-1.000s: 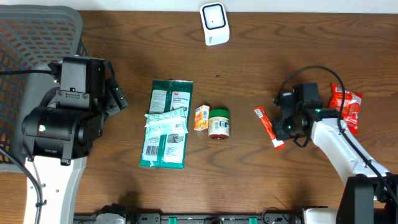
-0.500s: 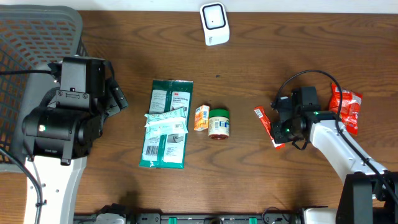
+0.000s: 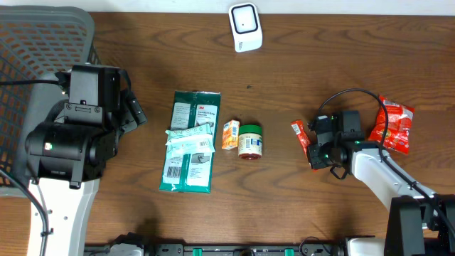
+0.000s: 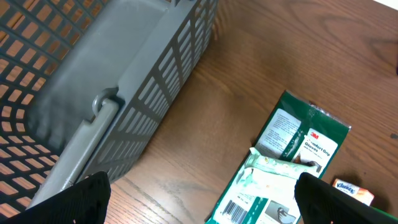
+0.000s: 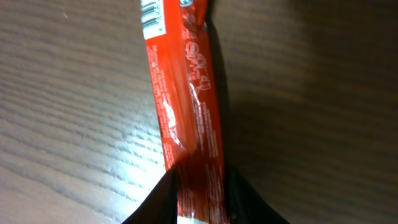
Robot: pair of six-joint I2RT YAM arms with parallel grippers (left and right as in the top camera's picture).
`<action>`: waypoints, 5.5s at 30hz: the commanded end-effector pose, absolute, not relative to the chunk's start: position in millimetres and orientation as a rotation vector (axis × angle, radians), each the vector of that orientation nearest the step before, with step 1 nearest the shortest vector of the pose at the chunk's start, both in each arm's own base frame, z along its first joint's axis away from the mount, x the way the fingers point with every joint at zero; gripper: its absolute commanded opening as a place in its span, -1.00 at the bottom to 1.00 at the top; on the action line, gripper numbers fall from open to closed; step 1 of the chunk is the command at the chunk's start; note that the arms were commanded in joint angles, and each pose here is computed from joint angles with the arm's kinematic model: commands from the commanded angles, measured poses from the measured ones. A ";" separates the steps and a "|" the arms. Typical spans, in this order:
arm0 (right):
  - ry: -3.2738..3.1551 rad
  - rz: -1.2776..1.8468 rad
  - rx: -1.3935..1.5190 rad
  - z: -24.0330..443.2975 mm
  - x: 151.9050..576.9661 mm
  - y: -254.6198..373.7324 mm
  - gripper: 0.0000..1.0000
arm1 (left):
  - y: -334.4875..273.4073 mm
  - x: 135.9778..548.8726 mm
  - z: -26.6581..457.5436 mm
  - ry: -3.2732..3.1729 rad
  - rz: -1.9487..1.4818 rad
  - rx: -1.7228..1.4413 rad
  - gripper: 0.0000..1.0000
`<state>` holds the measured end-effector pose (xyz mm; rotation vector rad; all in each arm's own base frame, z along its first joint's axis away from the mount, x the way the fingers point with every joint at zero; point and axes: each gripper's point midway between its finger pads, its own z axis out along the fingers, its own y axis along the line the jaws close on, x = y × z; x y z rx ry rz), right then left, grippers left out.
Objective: Scan the item barcode
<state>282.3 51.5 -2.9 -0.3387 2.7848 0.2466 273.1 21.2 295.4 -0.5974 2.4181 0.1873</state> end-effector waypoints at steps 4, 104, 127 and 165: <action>2.821 0.257 -0.350 -17.1 266.6 50.5 -0.48 | 25.9 272.1 297.6 2.406 0.212 -0.611 0.89; 2.724 0.062 -0.755 21.0 252.5 145.0 -0.21 | 26.0 272.1 297.6 2.406 0.213 -0.611 0.89; 2.790 0.042 -0.803 16.5 244.8 122.5 -0.08 | 26.0 272.1 297.6 2.406 0.213 -0.611 0.89; 2.699 0.109 -0.400 104.1 288.2 137.2 -0.98 | 25.9 272.1 297.6 2.406 0.212 -0.611 0.89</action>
